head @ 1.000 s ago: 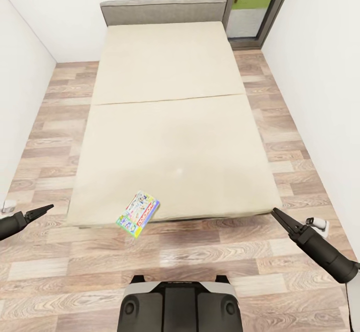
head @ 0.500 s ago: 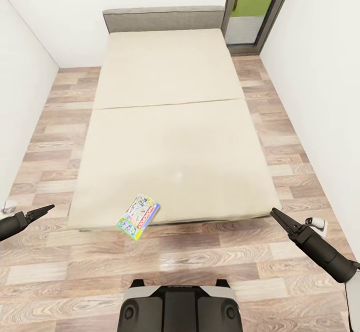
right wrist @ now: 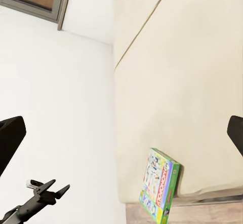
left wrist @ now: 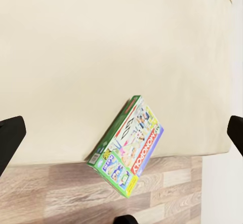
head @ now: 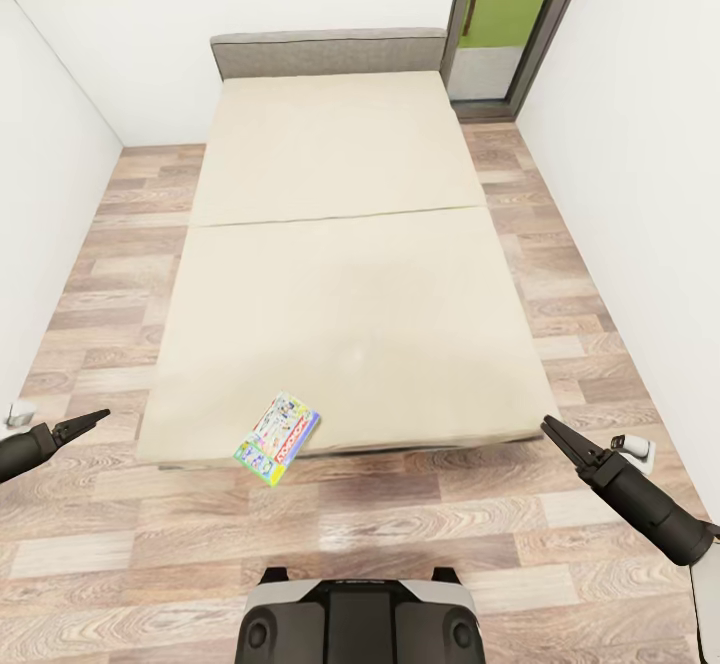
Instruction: Put all the toys in the child's room - the three board games (two on the bed and one on the table), the two jigsaw puzzles on the table, and the tennis ball on the table - inside the toy box on the table in the child's room.
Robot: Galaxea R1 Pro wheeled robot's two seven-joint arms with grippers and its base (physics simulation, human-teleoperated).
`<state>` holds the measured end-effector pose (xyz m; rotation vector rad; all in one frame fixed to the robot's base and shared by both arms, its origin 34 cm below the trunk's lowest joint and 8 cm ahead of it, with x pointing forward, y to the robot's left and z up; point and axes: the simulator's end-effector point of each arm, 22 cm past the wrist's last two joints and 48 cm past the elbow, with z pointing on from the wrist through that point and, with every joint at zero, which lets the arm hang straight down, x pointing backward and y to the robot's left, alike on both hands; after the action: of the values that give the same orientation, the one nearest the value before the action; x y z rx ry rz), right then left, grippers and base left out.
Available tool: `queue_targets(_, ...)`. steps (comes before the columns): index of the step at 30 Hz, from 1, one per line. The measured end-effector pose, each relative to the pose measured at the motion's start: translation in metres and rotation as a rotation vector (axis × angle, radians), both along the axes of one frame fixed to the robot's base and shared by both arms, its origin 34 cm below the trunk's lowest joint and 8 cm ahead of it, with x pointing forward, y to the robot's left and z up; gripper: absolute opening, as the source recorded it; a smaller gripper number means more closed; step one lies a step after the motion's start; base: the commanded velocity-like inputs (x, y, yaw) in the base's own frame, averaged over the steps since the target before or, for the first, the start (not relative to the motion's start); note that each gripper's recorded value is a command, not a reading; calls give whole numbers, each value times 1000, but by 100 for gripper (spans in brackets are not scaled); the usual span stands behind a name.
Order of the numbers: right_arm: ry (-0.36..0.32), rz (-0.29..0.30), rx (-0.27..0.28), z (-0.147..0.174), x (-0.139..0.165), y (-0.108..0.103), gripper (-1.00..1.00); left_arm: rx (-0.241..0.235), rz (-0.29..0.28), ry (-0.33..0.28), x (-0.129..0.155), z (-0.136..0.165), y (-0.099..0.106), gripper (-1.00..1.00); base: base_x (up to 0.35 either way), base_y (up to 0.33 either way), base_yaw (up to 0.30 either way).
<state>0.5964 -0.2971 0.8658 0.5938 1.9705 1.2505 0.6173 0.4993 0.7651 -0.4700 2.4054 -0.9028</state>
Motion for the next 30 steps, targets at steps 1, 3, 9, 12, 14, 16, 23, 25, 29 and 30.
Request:
queue_targets(1, -2, 0, 0, 1, 0, 0, 100, 0, 0, -2, 0, 1, 0, 100, 0, 0, 0)
queue_targets(3, -5, 0, 0, 3, 1, 0, 100, -1, 0, -5, 1, 2, 0, 100, 0, 0, 0)
queue_targets(9, -15, 0, 0, 7, 2, 0, 100, -2, 0, -14, 3, 7, -1, 100, 0, 0, 0)
queue_targets(12, -20, 0, 0, 10, 3, 0, 100, -2, -1, -19, 5, 9, -1, 100, 0, 0, 0)
queue_targets(14, -23, 0, 0, 11, 3, 0, 100, -2, 0, -23, 5, 11, -1, 100, 0, 0, 0)
queue_targets(16, -26, 0, 0, 13, 3, 0, 100, -2, 0, -26, 6, 13, -1, 100, 0, 0, 0)
queue_targets(23, -37, 0, 0, 18, 5, 0, 100, -2, 0, -38, 9, 19, -1, 100, 0, 0, 0)
queue_targets(25, -40, 0, 0, 20, 5, 0, 100, -2, 0, -41, 9, 21, -1, 100, 0, 0, 0)
queue_targets(29, -47, -1, 0, 23, 6, -1, 100, -2, -1, -48, 11, 24, -1, 100, 0, 0, 0)
queue_targets(30, -48, 0, 0, 24, 6, 0, 100, -2, -1, -49, 11, 25, -1, 100, 0, 0, 0)
